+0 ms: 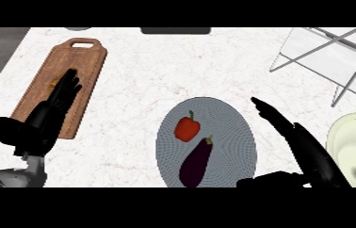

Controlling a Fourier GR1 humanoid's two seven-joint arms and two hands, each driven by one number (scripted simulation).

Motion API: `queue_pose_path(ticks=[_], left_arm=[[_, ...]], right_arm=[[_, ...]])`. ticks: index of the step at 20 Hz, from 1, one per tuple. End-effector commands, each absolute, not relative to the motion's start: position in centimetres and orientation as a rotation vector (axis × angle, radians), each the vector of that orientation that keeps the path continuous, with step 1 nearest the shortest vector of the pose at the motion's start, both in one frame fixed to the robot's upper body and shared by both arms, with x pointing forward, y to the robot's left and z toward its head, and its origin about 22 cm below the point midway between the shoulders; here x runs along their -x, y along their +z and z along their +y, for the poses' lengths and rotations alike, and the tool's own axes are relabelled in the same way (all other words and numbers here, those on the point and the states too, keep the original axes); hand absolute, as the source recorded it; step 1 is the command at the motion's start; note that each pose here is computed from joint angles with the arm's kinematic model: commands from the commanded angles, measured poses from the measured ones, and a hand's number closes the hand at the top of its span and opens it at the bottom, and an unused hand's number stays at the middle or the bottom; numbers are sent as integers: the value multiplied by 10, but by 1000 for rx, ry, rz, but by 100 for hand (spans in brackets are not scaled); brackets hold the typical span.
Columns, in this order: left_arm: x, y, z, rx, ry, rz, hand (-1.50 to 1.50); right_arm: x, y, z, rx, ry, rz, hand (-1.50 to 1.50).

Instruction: Pick the eggplant from the placemat and place it in the tiered shelf

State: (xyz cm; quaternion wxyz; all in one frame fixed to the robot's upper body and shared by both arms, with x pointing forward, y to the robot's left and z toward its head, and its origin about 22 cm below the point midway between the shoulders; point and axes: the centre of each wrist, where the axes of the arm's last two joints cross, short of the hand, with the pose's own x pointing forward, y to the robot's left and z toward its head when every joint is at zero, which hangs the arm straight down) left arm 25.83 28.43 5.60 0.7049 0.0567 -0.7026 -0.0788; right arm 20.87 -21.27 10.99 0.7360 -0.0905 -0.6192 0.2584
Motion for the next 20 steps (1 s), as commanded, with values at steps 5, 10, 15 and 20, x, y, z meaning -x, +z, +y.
queue_pose_path(ticks=[5, 10, 15, 20], left_arm=[[-257, 53, 279, -137, -188, -1583, 0], [-269, 64, 285, -124, -176, -1567, 0], [-253, 74, 273, -126, -177, -1559, 0], [-253, 61, 278, -140, -184, -1563, 0]], right_arm=[[-210, 145, -163, 232, 749, -1223, -150], [-237, 141, -142, 278, 829, -1136, -150], [-248, 124, -132, 360, 953, -1040, -150], [-250, 118, -95, 364, 991, -1020, -150]])
